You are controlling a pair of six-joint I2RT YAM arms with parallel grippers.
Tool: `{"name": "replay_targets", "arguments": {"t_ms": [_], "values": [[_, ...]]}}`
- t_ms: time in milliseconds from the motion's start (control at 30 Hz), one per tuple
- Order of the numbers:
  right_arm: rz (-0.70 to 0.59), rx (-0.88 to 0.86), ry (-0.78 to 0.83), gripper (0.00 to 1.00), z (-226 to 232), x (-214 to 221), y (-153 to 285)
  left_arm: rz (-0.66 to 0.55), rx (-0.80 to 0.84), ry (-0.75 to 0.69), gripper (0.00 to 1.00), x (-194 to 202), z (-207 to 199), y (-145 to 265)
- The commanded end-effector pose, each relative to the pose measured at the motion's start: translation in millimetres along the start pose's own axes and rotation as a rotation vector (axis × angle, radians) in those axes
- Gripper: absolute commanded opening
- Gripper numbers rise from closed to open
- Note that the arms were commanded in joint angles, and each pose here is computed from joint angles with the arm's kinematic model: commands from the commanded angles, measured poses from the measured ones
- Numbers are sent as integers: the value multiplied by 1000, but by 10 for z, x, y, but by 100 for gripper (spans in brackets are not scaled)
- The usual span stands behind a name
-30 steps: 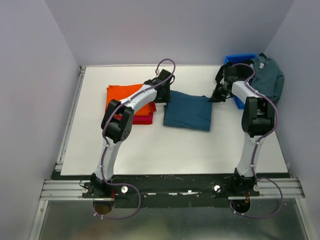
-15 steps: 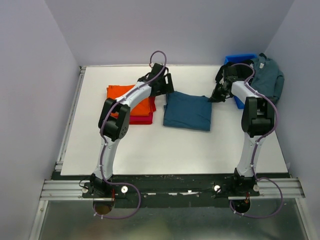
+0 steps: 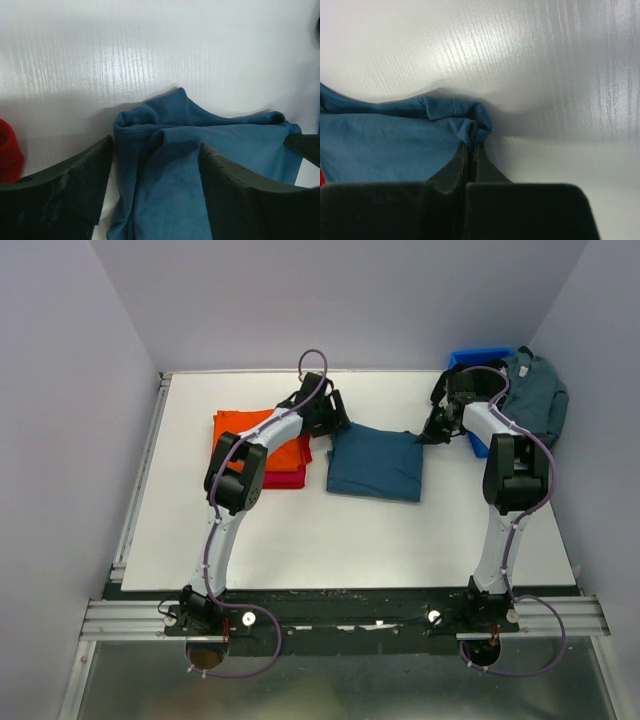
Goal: Fold and stack the t-shirts
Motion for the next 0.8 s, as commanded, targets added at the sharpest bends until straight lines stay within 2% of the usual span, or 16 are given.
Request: {"name": "replay_targets", "arguments": {"t_ms": [0,33,133,200,400,600,767], "values": [[-12,-30,-3,4,37,-38,14,27,56,23,69,89,-70,-133],[-12,-32,-4,7,35,-29,13,26,60,28,61,91,-74,-148],[-27,-47,-9,39,56,-32,15,13,63,34,43,68,-59,-172],[-44,-35,-29,48,33,-48,14,3,63,29,33,48,-69,-180],[-68,-67,-77,52,52,-110,12,-13,56,24,30,32,-50,-188],[-42,-92,-85,50,99,-92,-13,-13,55,34,15,77,-25,-236],[-44,-91,-94,40,127,-79,-17,-27,48,26,9,46,-30,-214]]}}
Point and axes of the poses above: each gripper's point midway between its finger pads, its own y axis back along the fingers, its own z axis along the line the jaws close on, x = y × z, the point moved 2 cm from there along y, back along the fingers, and after that the axes turned 8 degrees about -y, right-handed, at the moved point
